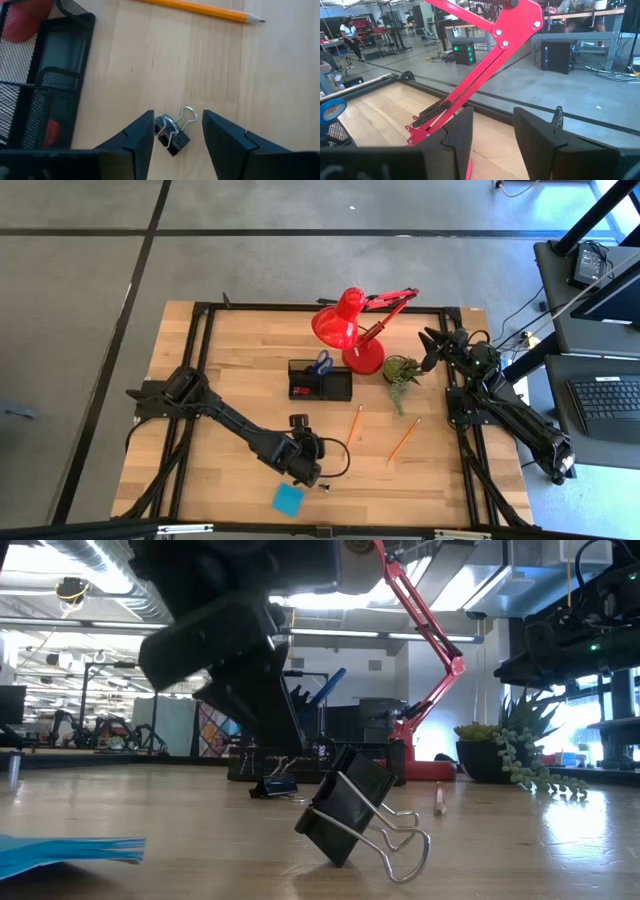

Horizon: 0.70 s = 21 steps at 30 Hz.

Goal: Pick and place office supplies into organizer
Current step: Put the top black clip into the black desk organizer

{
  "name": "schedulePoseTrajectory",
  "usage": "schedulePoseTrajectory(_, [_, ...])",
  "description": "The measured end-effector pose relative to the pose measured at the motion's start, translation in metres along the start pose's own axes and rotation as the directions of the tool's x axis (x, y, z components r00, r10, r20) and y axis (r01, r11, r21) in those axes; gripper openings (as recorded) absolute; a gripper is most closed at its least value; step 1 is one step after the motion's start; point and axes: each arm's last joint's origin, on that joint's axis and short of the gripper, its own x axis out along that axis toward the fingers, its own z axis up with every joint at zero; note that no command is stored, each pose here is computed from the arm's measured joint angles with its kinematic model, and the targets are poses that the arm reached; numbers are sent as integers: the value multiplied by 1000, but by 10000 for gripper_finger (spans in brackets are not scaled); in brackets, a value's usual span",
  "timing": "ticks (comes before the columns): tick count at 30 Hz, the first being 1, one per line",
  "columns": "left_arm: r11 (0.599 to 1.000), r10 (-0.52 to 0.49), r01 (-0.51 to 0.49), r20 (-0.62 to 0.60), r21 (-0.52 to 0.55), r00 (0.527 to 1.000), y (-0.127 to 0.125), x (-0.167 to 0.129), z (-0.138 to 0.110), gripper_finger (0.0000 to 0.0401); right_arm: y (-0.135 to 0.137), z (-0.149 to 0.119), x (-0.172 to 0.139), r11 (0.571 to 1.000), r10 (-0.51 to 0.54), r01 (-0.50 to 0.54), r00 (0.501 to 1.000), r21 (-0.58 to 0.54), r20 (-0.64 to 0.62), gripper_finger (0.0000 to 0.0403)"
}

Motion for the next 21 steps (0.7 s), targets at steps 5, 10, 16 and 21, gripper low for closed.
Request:
schedulePoseTrajectory(5, [1000,14,-15,-10,-17,1000,1,3,-1,157,0,0,0,1000,0,0,1000,-3,0,145])
schedulePoseTrajectory(10, [999,19,-21,-43,-38,999,5,10,-2,157,0,0,0,1000,0,0,1000,-5,0,145])
schedulePoseTrajectory(16, [998,32,-37,-99,-41,995,7,20,-8,157,0,0,0,1000,0,0,1000,-6,0,145])
schedulePoseTrajectory(21, [998,29,-33,-96,-46,995,5,21,-8,157,0,0,0,1000,0,0,1000,-25,0,145])
